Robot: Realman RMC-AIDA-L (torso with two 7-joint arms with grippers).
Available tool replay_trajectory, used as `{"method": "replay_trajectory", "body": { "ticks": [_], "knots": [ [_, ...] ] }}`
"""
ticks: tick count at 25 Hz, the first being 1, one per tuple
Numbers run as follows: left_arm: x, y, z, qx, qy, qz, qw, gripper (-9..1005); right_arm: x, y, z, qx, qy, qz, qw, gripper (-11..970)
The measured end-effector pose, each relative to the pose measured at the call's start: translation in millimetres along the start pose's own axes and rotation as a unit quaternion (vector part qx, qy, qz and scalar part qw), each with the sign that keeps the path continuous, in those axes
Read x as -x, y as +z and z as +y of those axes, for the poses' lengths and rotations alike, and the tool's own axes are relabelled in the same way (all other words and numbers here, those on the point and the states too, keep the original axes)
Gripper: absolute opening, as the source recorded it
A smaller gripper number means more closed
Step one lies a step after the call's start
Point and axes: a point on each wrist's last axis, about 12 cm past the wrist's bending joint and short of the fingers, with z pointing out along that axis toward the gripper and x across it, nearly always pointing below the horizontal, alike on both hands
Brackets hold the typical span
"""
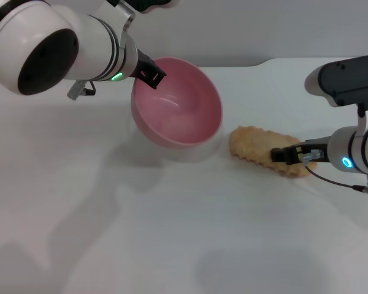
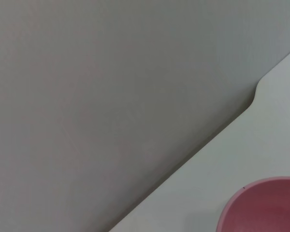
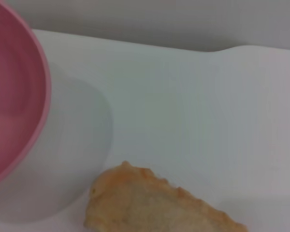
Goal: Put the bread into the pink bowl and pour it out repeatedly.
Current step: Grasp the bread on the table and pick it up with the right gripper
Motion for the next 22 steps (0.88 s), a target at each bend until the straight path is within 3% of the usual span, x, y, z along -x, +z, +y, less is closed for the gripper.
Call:
{"method": "replay_trajectory", "body": {
  "ticks": [17, 22],
  "knots": [
    [-1.4, -1.3, 0.6, 0.000, 0.000, 0.001, 1.000, 31, -4.2, 13.2, 0.8, 0.005, -0.003, 0.020, 1.000, 738],
    [-1.7, -1.3, 0.7, 0.000, 0.001, 0.002, 1.000, 30, -2.9, 8.8, 1.2, 0.008, -0.013, 0.022, 1.000, 592]
  ]
}}
